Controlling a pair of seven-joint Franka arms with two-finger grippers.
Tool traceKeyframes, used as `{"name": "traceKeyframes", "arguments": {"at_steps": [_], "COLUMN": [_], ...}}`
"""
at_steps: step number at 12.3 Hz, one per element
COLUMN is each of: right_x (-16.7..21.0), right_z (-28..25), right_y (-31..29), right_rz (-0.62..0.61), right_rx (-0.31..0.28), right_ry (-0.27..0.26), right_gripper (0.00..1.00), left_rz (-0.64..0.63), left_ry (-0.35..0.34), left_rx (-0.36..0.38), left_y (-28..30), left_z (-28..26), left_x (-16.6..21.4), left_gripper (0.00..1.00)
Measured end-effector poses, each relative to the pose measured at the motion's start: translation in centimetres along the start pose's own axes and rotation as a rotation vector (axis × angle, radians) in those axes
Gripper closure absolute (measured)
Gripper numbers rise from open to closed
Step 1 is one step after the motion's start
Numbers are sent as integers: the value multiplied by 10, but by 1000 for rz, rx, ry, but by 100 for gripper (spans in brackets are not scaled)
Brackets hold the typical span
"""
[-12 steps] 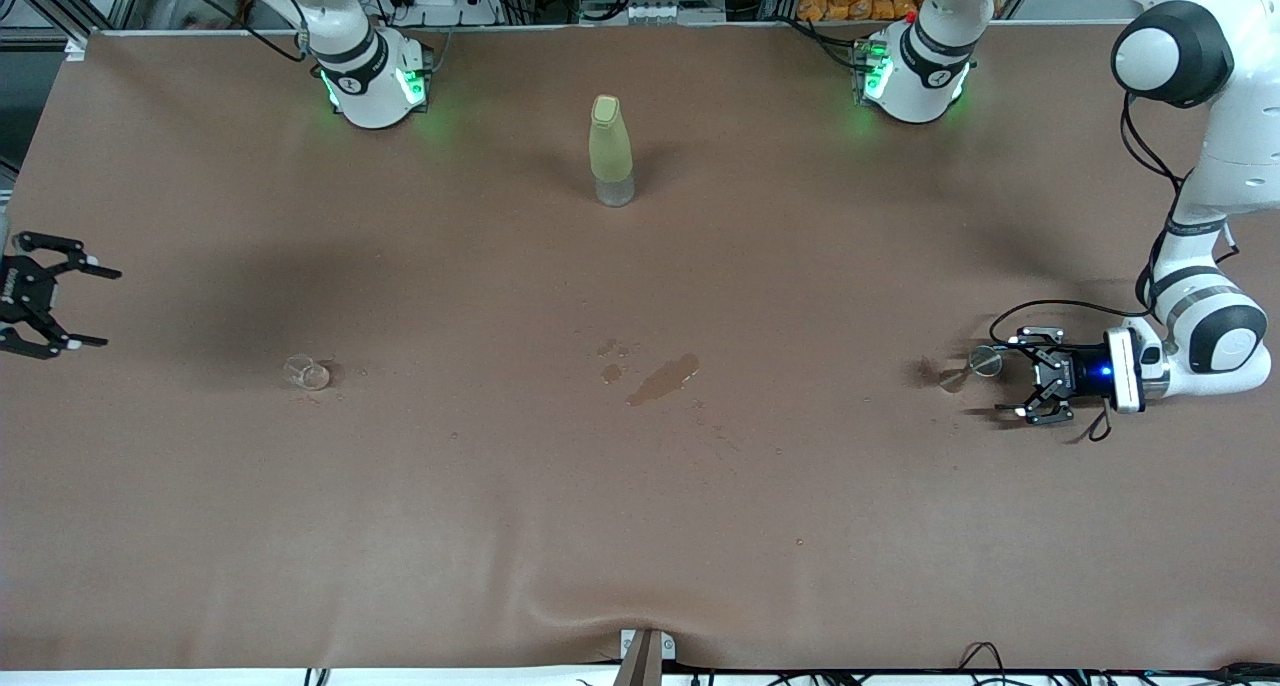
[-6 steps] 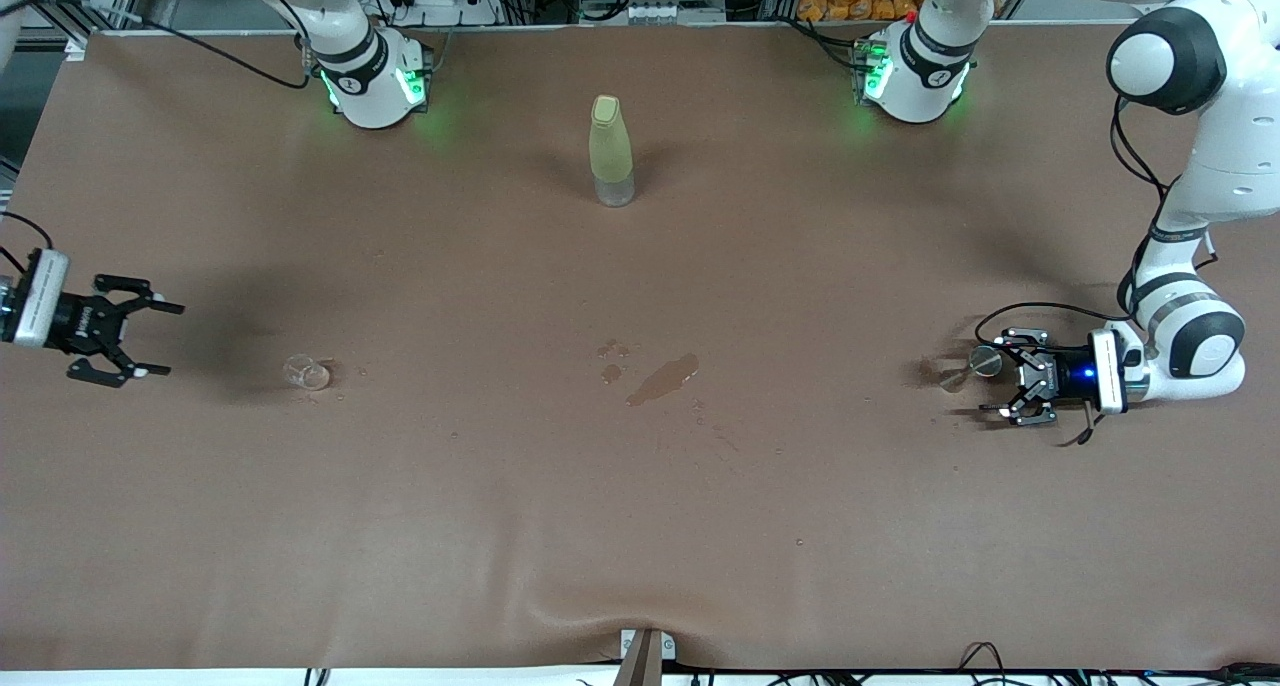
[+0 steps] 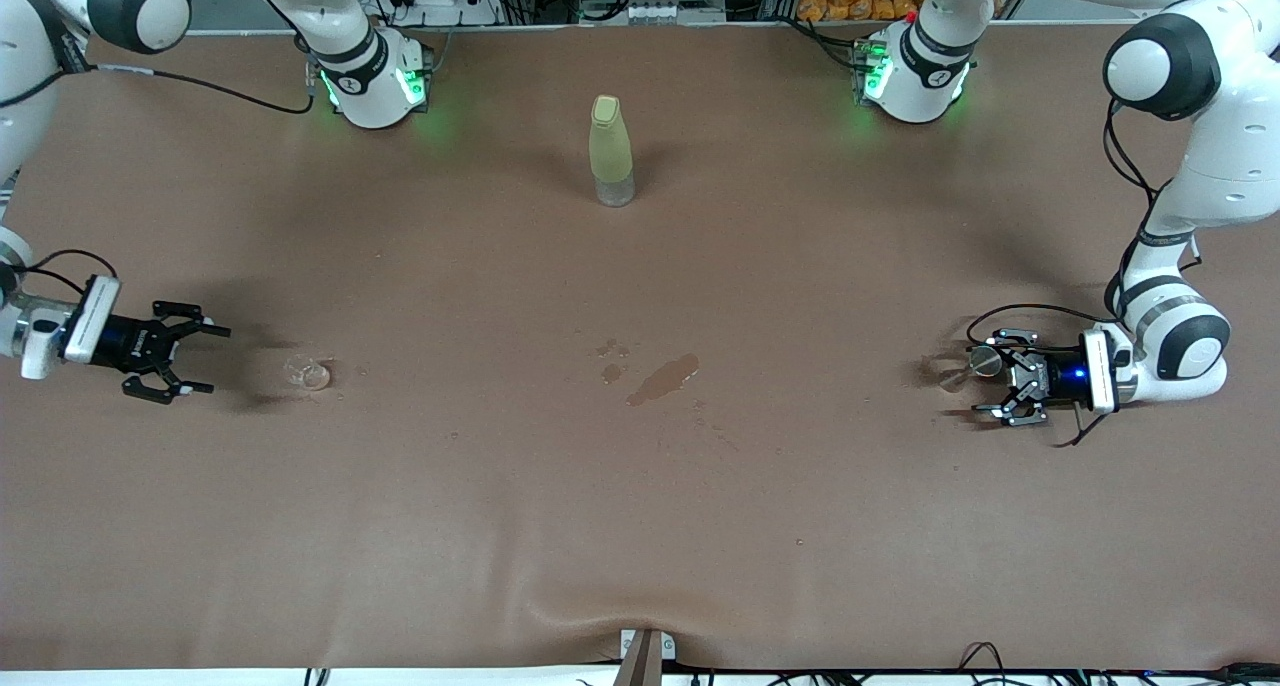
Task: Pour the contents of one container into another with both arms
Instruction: 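Grasp the jigger with the left gripper while the right gripper grasps the beaker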
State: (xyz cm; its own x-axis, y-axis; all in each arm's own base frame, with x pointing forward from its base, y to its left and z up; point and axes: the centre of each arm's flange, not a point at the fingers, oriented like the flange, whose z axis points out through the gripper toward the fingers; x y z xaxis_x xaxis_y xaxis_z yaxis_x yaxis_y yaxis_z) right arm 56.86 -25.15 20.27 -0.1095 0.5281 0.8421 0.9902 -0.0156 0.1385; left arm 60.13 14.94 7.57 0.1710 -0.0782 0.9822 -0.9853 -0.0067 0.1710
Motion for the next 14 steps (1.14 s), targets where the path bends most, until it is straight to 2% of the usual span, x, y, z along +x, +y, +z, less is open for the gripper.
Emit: {"name": "traceKeyframes", "arguments": {"at_steps": [3, 7, 11, 13, 14], "right_x": [-24, -59, -81, -84, -86], "right_z": [17, 37, 54, 59, 62], "right_y": [-6, -22, -33, -33, -33], "right_rz": [10, 50, 66, 59, 57], "right_rx": [-47, -100, -106, -95, -91], "right_ry": [50, 149, 213, 236, 245], "right_gripper": [0, 0, 0, 0, 0], "left_rz": [37, 48, 67, 69, 70], "left_ry": [0, 0, 3, 4, 4], "left_rx": [0, 0, 0, 1, 1], "left_y": [0, 0, 0, 0, 0], "left_z": [0, 0, 1, 1, 1], "left_x": [0, 1, -2, -2, -2], "left_gripper": [0, 0, 5, 12, 13]}}
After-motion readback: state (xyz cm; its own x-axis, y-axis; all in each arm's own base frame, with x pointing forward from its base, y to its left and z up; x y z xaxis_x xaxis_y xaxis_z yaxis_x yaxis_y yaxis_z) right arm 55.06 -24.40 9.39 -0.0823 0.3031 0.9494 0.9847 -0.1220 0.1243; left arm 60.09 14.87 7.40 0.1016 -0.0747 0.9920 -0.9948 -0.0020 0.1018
